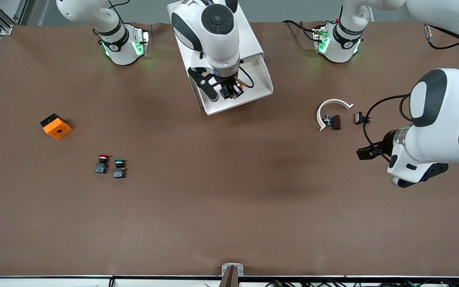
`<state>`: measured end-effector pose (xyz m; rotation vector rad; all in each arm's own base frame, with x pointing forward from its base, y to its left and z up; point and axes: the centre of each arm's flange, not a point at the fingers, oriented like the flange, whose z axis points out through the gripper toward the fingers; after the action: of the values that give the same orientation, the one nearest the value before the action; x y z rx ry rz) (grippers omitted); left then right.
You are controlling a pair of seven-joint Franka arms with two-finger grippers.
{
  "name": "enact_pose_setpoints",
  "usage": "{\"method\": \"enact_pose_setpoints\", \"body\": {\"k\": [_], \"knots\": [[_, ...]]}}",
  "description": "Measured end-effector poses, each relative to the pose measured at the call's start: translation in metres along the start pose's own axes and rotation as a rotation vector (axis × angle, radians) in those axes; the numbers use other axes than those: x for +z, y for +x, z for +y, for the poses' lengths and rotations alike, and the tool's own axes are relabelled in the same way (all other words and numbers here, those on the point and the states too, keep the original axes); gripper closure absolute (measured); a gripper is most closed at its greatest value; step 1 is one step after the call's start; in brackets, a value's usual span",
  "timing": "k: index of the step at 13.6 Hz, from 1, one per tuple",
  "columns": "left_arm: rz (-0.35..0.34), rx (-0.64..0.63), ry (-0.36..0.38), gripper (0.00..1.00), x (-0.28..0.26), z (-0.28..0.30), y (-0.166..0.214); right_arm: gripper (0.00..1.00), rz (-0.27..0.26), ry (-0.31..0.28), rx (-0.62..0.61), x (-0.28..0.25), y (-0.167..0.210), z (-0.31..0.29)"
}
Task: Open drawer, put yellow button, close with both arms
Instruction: 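Lower the yellow button into the open drawer and open the right gripper, then push the drawer front with the left gripper while the right gripper withdraws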
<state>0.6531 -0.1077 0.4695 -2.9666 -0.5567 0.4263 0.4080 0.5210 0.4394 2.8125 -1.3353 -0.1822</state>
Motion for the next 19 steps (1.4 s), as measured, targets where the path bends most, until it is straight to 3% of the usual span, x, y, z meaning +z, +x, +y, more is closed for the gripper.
{"method": "enact_pose_setpoints", "body": {"k": [6, 10, 11, 13, 16, 19], "knots": [[0.063, 0.077, -0.093, 0.00, 0.034, 0.016, -0.046, 0.59, 0.018, -0.047, -0.054, 0.031, -0.040, 0.007], [0.065, 0.148, -0.098, 0.00, 0.064, 0.050, -0.076, 0.59, 0.023, -0.030, -0.021, 0.034, -0.027, 0.000], [0.070, 0.155, -0.101, 0.00, 0.068, 0.058, -0.081, 0.52, 0.023, -0.026, -0.003, 0.033, -0.024, -0.002], [0.078, 0.127, -0.109, 0.00, 0.076, 0.082, -0.093, 0.30, 0.020, -0.005, 0.051, 0.024, -0.016, -0.006], [0.083, 0.092, -0.115, 0.00, 0.087, 0.122, -0.120, 0.00, 0.001, 0.068, 0.130, -0.015, 0.021, -0.021], [0.080, 0.043, -0.123, 0.00, 0.101, 0.159, -0.148, 0.00, -0.013, 0.125, 0.224, -0.066, 0.116, -0.024]]}}
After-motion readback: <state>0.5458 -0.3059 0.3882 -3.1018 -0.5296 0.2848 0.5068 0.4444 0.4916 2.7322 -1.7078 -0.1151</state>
